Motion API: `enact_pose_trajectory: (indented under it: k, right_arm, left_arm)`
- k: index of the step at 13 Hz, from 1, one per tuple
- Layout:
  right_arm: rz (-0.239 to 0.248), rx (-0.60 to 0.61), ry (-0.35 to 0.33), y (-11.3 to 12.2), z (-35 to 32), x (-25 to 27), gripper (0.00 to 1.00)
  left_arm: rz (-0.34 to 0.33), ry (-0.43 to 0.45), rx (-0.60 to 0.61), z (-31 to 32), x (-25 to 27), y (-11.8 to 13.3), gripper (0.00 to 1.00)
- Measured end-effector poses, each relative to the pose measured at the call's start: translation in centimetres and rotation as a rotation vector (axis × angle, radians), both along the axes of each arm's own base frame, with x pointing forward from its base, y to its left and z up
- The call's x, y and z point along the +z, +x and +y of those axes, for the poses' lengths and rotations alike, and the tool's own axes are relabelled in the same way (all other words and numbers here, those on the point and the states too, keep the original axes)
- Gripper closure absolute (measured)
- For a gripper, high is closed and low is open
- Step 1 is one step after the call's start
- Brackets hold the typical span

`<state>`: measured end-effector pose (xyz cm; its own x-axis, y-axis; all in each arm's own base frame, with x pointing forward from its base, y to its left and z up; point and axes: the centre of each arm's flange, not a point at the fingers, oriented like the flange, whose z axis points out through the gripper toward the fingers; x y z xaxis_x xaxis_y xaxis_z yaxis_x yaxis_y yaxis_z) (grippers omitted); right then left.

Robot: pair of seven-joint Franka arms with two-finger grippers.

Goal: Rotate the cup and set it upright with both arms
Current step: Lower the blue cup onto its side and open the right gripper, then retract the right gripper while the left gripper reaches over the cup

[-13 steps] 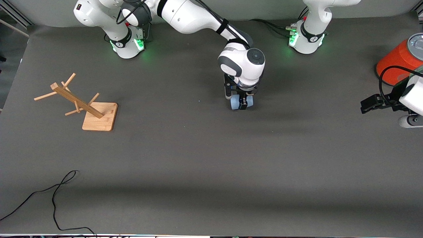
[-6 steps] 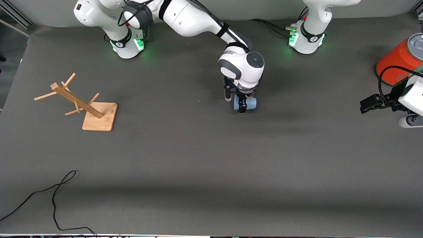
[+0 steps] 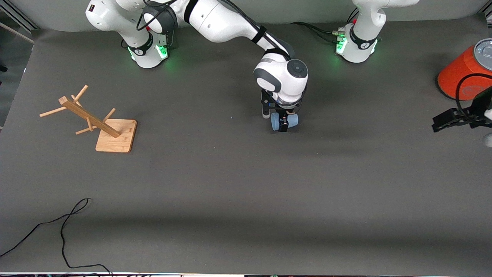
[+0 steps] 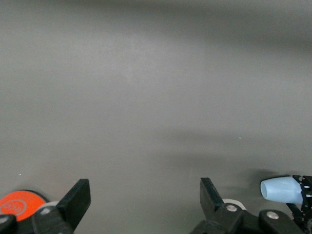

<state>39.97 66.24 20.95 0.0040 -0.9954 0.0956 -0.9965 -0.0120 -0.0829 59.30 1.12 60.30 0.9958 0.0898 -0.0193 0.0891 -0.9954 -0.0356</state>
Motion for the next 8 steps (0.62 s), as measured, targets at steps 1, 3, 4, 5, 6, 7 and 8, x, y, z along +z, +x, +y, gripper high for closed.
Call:
enact_pose_trajectory:
  k: [1,3,4,5,6,7,8]
  right_arm:
    - [0.006,-0.002,-0.006,0.1,0.0,1.7,0.0]
    - [0.03,0.002,-0.027,0.0,-0.5,6.9,0.0]
    - [0.048,0.013,-0.033,0.1,-1.1,10.2,0.0]
    - [0.076,0.035,-0.036,0.4,-2.1,13.6,0.0]
    - [0.109,0.069,-0.039,1.2,-3.7,17.0,0.0]
    - [0.149,0.121,-0.045,2.8,-6.5,21.1,0.0]
    - [0.18,0.166,-0.046,4.5,-9.6,24.5,0.0]
  left_arm:
    - [0.007,0.0,-0.002,-0.1,-0.1,-0.1,0.0]
    - [0.037,-0.004,-0.019,-1.0,-0.4,-0.3,0.0]
    - [0.066,-0.006,-0.034,-2.0,-0.7,-0.6,0.0]
    - [0.095,-0.008,-0.053,-3.1,-0.9,-1.0,0.0]
    - [0.114,-0.009,-0.071,-4.2,-1.0,-1.3,0.0]
    - [0.138,-0.01,-0.093,-5.4,-1.2,-1.6,0.0]
    - [0.159,-0.01,-0.105,-6.4,-1.3,-2.0,0.0]
